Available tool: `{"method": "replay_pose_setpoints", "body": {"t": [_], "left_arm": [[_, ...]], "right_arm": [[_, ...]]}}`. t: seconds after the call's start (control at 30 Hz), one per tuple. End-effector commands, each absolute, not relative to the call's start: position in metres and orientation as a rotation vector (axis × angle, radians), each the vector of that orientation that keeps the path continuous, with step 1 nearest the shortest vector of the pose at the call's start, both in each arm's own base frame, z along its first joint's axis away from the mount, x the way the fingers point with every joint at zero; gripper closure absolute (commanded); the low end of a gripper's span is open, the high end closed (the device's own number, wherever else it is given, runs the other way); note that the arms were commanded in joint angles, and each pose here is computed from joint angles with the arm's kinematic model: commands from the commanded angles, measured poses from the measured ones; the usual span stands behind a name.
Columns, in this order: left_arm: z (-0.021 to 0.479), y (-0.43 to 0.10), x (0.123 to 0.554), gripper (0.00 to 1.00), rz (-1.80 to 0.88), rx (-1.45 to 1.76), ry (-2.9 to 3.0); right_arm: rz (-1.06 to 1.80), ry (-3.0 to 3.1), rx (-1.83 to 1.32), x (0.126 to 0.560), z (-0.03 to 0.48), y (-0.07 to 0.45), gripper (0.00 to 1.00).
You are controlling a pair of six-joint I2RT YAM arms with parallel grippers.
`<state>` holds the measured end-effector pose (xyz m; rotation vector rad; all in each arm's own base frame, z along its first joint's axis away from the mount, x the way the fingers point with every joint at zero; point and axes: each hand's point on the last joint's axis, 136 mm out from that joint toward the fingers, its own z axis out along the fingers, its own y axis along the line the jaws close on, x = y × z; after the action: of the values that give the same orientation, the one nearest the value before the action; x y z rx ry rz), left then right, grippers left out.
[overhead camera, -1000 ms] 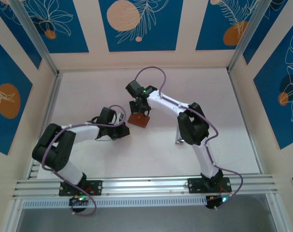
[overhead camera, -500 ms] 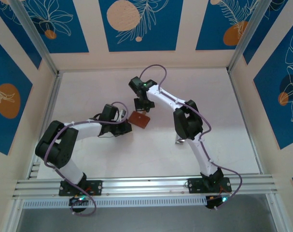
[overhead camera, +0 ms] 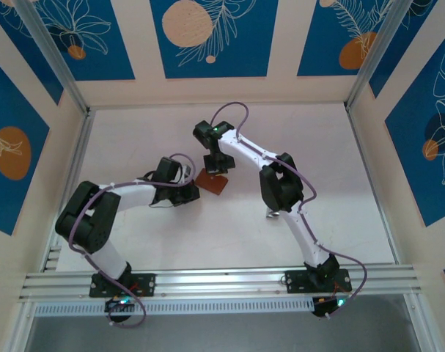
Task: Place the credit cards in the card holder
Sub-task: Open the card holder at the center of the table.
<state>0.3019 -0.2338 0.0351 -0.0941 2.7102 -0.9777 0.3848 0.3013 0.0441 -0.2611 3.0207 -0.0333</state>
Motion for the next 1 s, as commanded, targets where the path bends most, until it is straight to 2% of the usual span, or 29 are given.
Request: {"method": "replay_pose_setpoints", "body": {"t": [0.0,0.2,0.43,0.77,0.97], "left_arm": [[0.025,-0.233,0.296,1.00,-0.937,-0.078,2.746],[0.022,-0.234,0.299,1.00,-0.925,-0.063,2.756],[0.021,-0.234,0.302,1.00,-0.901,-0.047,2.762],[0.022,-0.244,0.318,1.00,-0.898,-0.016,2.761],[0.022,-0.247,0.326,1.00,-0.879,-0.010,2.769]], "right_arm": [[-0.083,3.089,-0.198,0.371,0.028,0.293,1.00],[-0.065,3.063,-0.021,0.380,0.027,0.277,1.00],[0.125,2.993,0.169,0.385,0.041,0.268,1.00],[0.161,2.996,0.124,0.388,0.044,0.276,1.00],[0.165,3.047,0.150,0.382,0.029,0.275,1.00]]}}
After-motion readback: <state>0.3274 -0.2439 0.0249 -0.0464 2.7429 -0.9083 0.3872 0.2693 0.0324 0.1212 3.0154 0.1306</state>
